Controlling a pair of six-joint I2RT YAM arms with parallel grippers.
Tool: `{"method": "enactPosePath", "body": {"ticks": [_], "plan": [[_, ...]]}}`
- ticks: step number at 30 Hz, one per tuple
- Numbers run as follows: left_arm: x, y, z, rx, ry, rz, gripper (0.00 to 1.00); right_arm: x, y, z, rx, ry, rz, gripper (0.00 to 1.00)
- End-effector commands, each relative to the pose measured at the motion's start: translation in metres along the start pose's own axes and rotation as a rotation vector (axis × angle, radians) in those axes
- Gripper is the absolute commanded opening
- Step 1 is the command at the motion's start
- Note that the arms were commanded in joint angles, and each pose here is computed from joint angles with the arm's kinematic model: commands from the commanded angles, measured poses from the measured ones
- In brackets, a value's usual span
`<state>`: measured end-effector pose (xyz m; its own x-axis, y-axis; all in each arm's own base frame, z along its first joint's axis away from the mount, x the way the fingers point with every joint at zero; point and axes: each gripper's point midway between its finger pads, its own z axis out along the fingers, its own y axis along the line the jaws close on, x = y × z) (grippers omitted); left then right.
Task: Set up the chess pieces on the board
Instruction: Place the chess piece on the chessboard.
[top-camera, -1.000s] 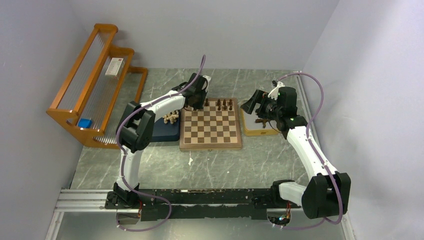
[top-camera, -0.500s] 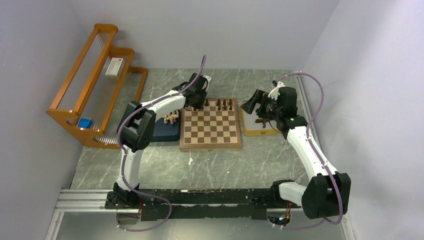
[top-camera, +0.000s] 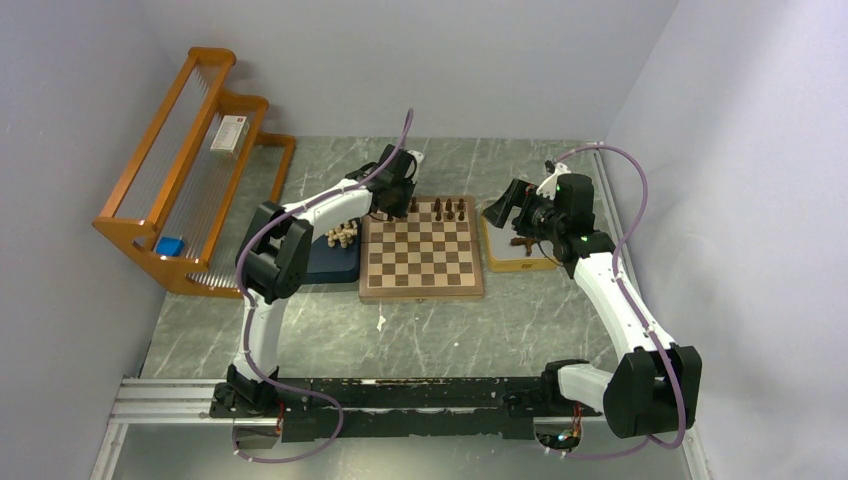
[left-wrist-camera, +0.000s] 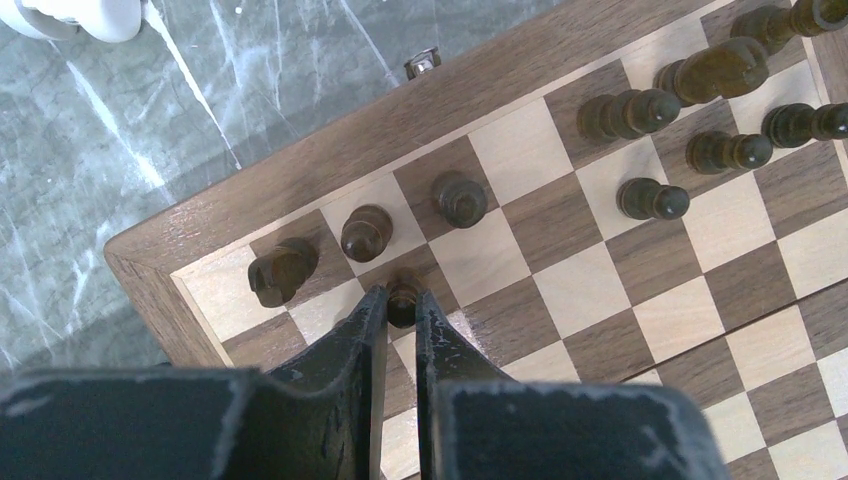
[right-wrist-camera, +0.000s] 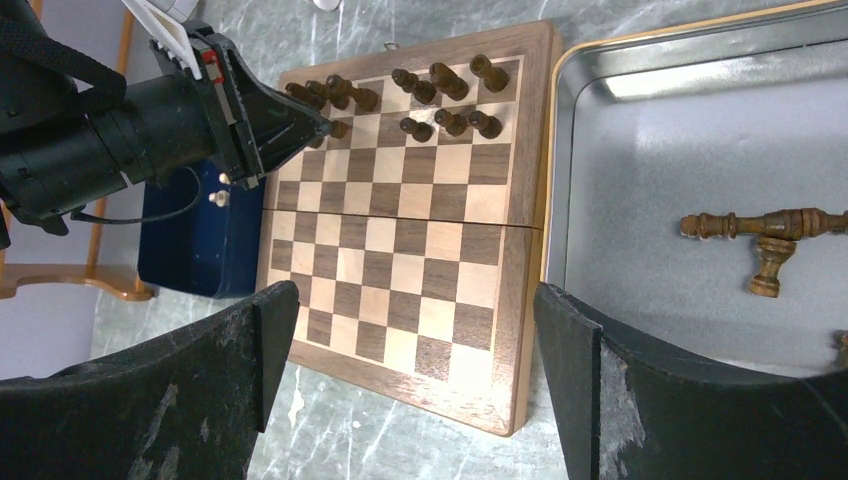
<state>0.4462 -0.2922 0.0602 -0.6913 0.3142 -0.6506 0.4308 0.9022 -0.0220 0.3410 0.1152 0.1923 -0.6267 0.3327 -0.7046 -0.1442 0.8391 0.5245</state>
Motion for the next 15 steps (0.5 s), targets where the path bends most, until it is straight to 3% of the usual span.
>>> {"method": "enactPosePath", "body": {"ticks": [1, 15], "plan": [[0.0019, -0.0053, 0.0018, 0.027, 0.029, 0.02, 0.16, -0.0142, 0.0051, -0.0047, -0.006, -0.041, -0.029, 0.92], [0.0046, -0.0142, 0.0002, 0.039, 0.061, 0.052, 0.15, -0.013, 0.0029, -0.0023, -0.001, -0.034, -0.027, 0.92]]}}
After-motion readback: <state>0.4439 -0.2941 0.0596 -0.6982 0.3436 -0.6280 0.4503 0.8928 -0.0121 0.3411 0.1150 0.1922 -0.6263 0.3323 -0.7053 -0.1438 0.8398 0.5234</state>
